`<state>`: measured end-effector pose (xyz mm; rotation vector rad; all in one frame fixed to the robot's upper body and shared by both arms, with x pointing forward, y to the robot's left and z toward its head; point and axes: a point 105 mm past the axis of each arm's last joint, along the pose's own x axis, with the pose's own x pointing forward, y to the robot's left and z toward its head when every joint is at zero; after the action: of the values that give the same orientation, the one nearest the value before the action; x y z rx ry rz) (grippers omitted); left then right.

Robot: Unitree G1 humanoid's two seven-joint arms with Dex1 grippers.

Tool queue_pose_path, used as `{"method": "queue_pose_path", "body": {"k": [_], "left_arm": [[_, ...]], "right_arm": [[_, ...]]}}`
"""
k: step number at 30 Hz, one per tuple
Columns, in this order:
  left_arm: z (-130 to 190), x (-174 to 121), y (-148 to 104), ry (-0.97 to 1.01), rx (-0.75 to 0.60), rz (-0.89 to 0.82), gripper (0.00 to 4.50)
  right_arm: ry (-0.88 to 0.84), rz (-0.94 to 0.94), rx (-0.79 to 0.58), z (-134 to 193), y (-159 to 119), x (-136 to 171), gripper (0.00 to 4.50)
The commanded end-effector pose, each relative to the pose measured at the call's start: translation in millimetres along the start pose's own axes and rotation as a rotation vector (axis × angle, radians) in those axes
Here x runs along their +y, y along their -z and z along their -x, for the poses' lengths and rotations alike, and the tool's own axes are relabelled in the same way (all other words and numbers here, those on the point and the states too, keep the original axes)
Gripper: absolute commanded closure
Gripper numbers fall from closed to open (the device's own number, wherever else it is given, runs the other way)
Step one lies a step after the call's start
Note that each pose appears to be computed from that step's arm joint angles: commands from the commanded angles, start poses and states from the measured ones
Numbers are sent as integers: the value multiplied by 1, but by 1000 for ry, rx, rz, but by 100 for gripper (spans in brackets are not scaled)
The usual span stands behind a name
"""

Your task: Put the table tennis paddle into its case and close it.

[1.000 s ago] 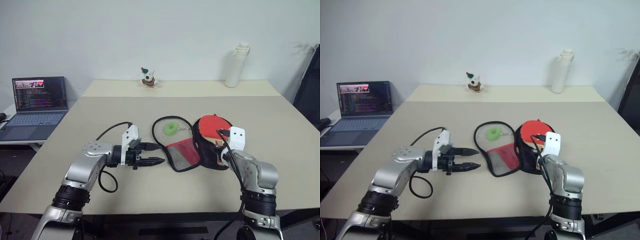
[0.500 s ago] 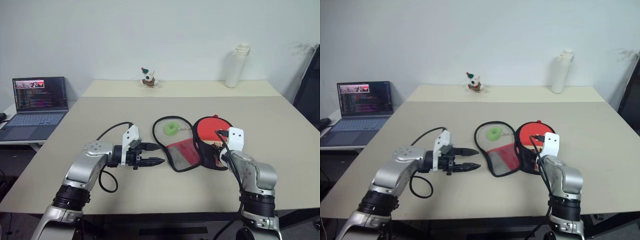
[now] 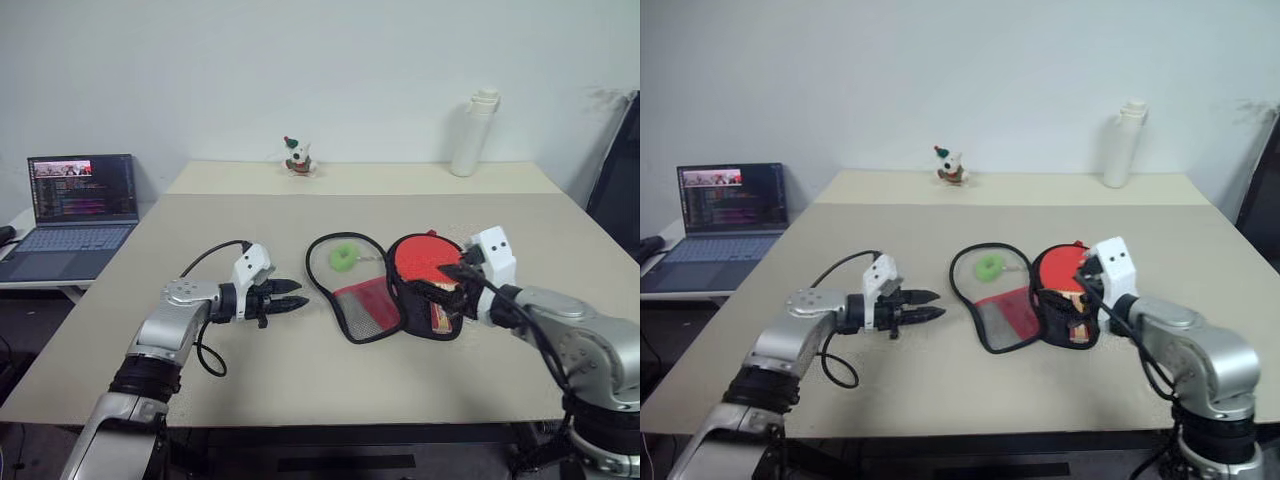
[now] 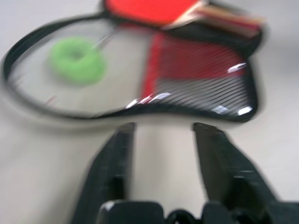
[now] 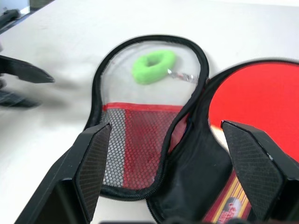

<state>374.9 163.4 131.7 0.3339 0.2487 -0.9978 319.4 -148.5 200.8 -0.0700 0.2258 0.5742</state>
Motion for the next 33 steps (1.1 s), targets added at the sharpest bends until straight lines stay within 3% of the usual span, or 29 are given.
{"method": "queue_pose_path", "body": {"k": [1, 3, 14, 18, 28, 33], "left_arm": [[-9, 10, 1, -21, 31, -41, 381], [-17, 15, 4, -35, 42, -34, 445], [-67, 13, 4, -51, 15, 34, 445], [-80, 8, -8, -26, -24, 48, 445], [-121, -16, -108, 95, -167, -125, 445], [-145, -36, -142, 94, -198, -172, 445]], "right_arm": [[3, 39, -54, 6, -14, -4, 38], [9, 42, -56, 7, -14, -6, 38], [-60, 77, -26, 15, -5, 3, 38], [-42, 78, -12, 20, -2, -3, 38], [25, 49, 111, 57, 21, -31, 38], [68, 43, 120, 65, 23, -35, 38]]}}
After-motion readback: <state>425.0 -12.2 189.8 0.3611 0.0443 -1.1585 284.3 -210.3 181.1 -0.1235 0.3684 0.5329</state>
